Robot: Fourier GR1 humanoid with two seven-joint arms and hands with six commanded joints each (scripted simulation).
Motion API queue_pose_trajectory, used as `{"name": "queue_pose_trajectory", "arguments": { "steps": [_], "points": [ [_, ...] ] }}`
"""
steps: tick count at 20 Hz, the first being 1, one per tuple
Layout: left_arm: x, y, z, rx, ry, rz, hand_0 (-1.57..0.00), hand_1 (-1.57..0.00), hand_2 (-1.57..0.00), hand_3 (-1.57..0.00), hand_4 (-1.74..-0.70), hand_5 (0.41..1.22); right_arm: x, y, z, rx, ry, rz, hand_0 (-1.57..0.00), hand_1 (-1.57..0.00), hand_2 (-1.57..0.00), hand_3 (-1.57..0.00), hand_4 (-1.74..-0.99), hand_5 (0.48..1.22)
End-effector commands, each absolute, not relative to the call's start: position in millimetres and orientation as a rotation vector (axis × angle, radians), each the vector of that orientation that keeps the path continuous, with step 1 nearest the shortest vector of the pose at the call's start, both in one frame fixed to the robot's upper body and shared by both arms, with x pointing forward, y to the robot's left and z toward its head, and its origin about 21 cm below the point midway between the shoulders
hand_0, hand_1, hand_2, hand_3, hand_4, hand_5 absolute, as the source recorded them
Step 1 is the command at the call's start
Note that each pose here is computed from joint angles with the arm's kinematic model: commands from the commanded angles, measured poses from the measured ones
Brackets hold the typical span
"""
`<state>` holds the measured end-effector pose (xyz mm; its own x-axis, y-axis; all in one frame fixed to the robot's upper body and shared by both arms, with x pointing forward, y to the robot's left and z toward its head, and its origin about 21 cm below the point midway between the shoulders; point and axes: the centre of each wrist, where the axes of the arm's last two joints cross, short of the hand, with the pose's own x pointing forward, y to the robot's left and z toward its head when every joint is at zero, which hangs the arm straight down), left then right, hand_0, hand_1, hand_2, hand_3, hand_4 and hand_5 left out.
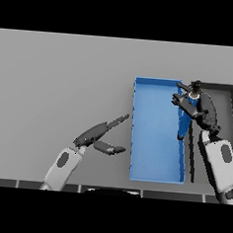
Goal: Pick up the blue pipe and place it into the blue bin.
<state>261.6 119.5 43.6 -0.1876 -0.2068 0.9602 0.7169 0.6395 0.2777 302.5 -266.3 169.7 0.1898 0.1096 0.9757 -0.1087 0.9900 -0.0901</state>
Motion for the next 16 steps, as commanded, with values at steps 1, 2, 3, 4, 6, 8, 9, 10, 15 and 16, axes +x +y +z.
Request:
{"name": "queue_pose_trajectory", "arguments": {
  "steps": [1, 2, 3, 4, 6, 8, 9, 10, 15, 16],
  "points": [
    [261.4, 118.7, 44.0, -0.436, -1.55, -0.88, 0.0, 0.0, 0.0, 0.0, -0.89, 0.422, 300.7, -263.2, 161.4, -0.017, -1.331, 0.137, -1.57, -1.57, -1.57, -1.52, -1.741, 1.221],
    [262.4, 116.9, 45.6, -0.434, -1.55, -0.877, 0.0, 0.0, 0.0, 0.0, -0.89, 0.42, 298.2, -261.9, 155.1, -0.037, -1.3, 0.134, -1.57, -1.57, -1.57, -1.26, -1.741, 1.221],
    [262.9, 119.5, 45.3, -0.428, -1.554, -0.878, 0.0, 0.0, 0.0, 0.0, -0.89, 0.42, 297.7, -263.2, 147.9, -0.076, -1.259, 0.143, -1.57, -1.57, -1.57, -1.13, -1.741, 1.221],
    [262.1, 122.5, 43.5, -0.432, -1.555, -0.877, 0.0, 0.0, 0.0, 0.0, -0.88, 0.42, 294.6, -265.4, 144.0, -0.112, -1.224, 0.145, -1.57, -1.57, -1.57, -1.02, -1.741, 1.221],
    [261.9, 121.8, 46.3, -0.438, -1.556, -0.881, 0.0, 0.0, 0.0, 0.0, -0.88, 0.421, 296.4, -260.4, 138.8, -0.154, -1.207, 0.146, -1.57, -1.55, -1.57, -0.85, -1.741, 1.221],
    [260.0, 120.5, 45.4, -0.437, -1.553, -0.887, 0.0, 0.0, 0.0, 0.0, -0.88, 0.422, 301.9, -257.9, 133.9, -0.187, -1.169, 0.147, -1.17, -1.07, -1.07, -0.63, -1.592, 1.221],
    [257.9, 119.6, 45.3, -0.434, -1.557, -0.884, 0.0, 0.0, 0.0, 0.0, -0.88, 0.422, 304.6, -258.3, 131.1, -0.209, -1.156, 0.165, -0.94, -0.85, -0.86, -0.5, -1.503, 1.221],
    [258.9, 120.5, 47.1, -0.433, -1.562, -0.882, 0.0, 0.0, 0.0, 0.0, -0.88, 0.425, 304.4, -258.5, 129.5, -0.215, -1.135, 0.187, -0.75, -0.68, -0.68, -0.4, -1.413, 1.221],
    [257.6, 121.6, 46.4, -0.425, -1.55, -0.878, 0.0, 0.0, 0.0, 0.0, -0.88, 0.429, 304.2, -257.0, 119.7, -0.248, -1.0, 0.442, -0.24, -0.22, -0.22, -0.13, -1.142, 1.03],
    [257.5, 121.2, 46.2, -0.427, -1.549, -0.878, 0.0, 0.0, 0.0, 0.0, -0.89, 0.428, 304.5, -259.7, 117.6, -0.261, -0.973, 0.454, -0.2, -0.18, -0.18, -0.1, -1.11, 0.979]
  ]
}}
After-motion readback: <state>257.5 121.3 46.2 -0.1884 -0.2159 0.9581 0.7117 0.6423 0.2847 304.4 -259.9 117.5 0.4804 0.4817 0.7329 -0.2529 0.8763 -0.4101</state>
